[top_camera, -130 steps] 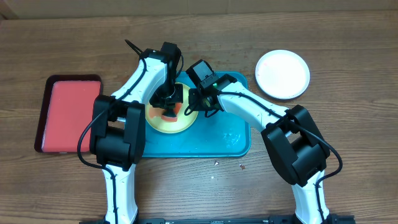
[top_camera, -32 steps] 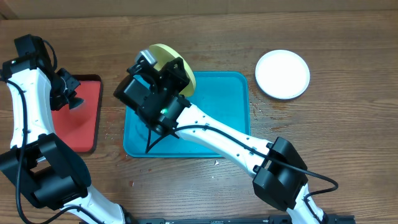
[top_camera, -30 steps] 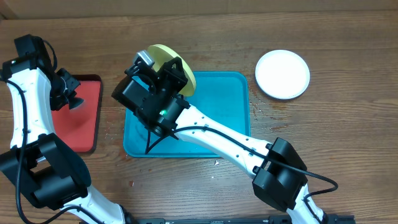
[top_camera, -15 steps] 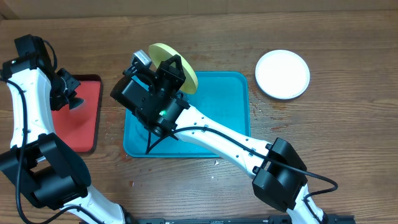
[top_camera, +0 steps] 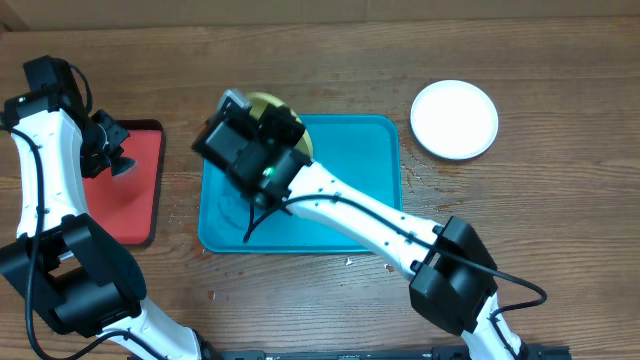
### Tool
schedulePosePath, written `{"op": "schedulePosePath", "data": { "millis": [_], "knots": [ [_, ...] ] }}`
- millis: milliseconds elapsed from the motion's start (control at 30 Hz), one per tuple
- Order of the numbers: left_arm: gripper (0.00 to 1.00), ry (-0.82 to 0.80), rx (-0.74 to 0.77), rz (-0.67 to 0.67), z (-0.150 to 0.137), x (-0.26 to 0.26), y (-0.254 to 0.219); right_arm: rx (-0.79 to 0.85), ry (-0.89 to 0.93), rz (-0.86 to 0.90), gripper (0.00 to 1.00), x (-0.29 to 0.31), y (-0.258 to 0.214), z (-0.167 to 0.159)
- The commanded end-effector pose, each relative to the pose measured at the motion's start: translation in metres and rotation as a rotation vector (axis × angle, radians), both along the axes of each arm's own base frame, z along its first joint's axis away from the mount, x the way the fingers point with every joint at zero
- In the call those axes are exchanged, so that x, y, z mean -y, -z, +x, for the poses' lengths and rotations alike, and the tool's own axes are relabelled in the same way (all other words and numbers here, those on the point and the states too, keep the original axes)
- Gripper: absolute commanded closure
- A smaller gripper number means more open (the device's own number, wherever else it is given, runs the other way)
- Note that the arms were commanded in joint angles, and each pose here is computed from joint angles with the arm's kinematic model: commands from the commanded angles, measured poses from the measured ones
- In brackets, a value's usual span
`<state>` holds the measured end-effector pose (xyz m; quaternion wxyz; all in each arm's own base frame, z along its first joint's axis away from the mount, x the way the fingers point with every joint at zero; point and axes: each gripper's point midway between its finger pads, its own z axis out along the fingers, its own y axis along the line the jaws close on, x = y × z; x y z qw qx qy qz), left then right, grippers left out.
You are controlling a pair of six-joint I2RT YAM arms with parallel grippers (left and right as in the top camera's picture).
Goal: Clean dirty plates on tray and stack at the side
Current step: 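Lift the yellow plate and carry it right onto the plate stack, then open the right gripper to release the yellow plate on the stack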
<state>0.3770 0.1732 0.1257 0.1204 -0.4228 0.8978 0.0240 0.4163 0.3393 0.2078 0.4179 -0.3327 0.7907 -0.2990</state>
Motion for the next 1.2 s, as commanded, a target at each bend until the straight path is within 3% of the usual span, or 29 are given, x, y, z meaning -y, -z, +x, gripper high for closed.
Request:
{"op": "schedulePosePath", "data": {
  "millis": [0, 267, 433, 767, 1000, 1167],
  "knots": [
    [0.96, -0.016, -0.006, -0.011, -0.001, -0.001, 0.003, 0.042, 0.120, 0.188, 0.96, 0.039, -0.034, 0.026],
    [0.96, -0.015, -0.005, -0.010, -0.001, -0.001, 0.003, -0.423, 0.296, 0.701, 0.96, 0.128, 0.029, 0.063],
    [0.96, -0.015, -0.003, -0.009, 0.000, -0.001, 0.003, -0.647, 0.385, 1.027, 0.96, 0.194, 0.038, 0.070],
    [0.96, -0.015, 0.011, -0.004, 0.003, -0.002, 0.002, -0.651, 0.724, 1.158, 0.96, 0.343, 0.076, 0.059],
    [0.96, -0.012, 0.010, -0.003, 0.003, -0.002, 0.002, -0.517, 1.009, 1.136, 0.96, 0.399, 0.124, 0.051],
    [0.96, -0.012, 0.010, -0.002, 0.003, -0.002, 0.002, -0.495, 1.038, 1.132, 0.96, 0.406, 0.142, 0.048]
  ]
}}
